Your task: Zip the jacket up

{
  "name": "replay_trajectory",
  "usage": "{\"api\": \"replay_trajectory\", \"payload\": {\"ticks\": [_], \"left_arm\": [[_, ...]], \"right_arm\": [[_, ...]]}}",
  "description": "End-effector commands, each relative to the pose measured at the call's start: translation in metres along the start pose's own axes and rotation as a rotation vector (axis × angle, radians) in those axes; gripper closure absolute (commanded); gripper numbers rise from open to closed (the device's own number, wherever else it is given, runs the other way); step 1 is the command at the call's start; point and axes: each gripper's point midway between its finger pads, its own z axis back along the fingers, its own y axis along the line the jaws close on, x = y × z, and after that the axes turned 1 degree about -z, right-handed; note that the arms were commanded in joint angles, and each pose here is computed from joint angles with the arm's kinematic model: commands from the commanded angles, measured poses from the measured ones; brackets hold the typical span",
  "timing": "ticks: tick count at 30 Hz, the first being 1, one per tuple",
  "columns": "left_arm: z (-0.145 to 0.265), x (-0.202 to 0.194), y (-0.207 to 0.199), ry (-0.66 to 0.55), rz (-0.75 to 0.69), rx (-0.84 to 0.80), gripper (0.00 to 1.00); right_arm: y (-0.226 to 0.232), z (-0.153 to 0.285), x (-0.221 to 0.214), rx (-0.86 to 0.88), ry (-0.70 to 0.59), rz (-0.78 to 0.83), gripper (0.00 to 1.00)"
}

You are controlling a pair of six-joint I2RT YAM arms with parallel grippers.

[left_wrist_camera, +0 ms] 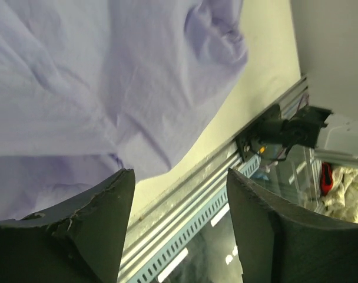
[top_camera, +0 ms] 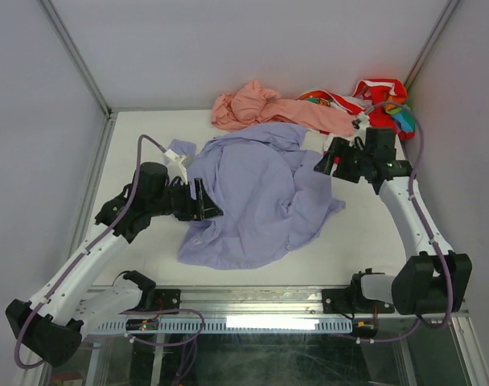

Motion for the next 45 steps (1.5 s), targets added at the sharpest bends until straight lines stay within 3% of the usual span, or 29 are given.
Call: {"api": "replay_trajectory", "payload": {"ticks": [1,7,17,25,29,36,41,45], "left_arm": [[0.021,0.039,-0.023,-0.104,-0.074,0.012,0.34],[0.002,0.071,-0.038,-0.092,-0.126,-0.02,0.32],[-0.085,0.109,-0.056,-0.006,-0.159,-0.138,0.34],[-0.186,0.078,-0.035,0.143,-0.168,-0.093,0.38],[-0.221,0.056,-0.002,0.212,-0.157,-0.028,0.41],[-0.231,0.038,0.08,0.259,-0.103,0.148,0.47],[-0.201,0.059,0.153,0.208,0.034,0.278,0.53],[-0.176,0.077,0.185,0.16,0.093,0.351,0.56]], "right_arm": [[-0.056,0.02,0.013,-0.153,-0.088,-0.16,0.29],[-0.111,0.002,-0.01,-0.212,-0.093,-0.39,0.29],[-0.137,-0.042,-0.046,-0.206,-0.03,-0.576,0.3],[-0.142,-0.064,-0.069,-0.166,0.02,-0.635,0.35],[-0.142,-0.069,-0.065,-0.143,0.019,-0.631,0.52],[-0.131,-0.062,-0.005,-0.097,-0.063,-0.53,1.0],[-0.115,-0.032,0.075,-0.091,-0.228,-0.418,1.0],[-0.075,0.01,0.149,-0.028,-0.369,-0.258,1.0]]}}
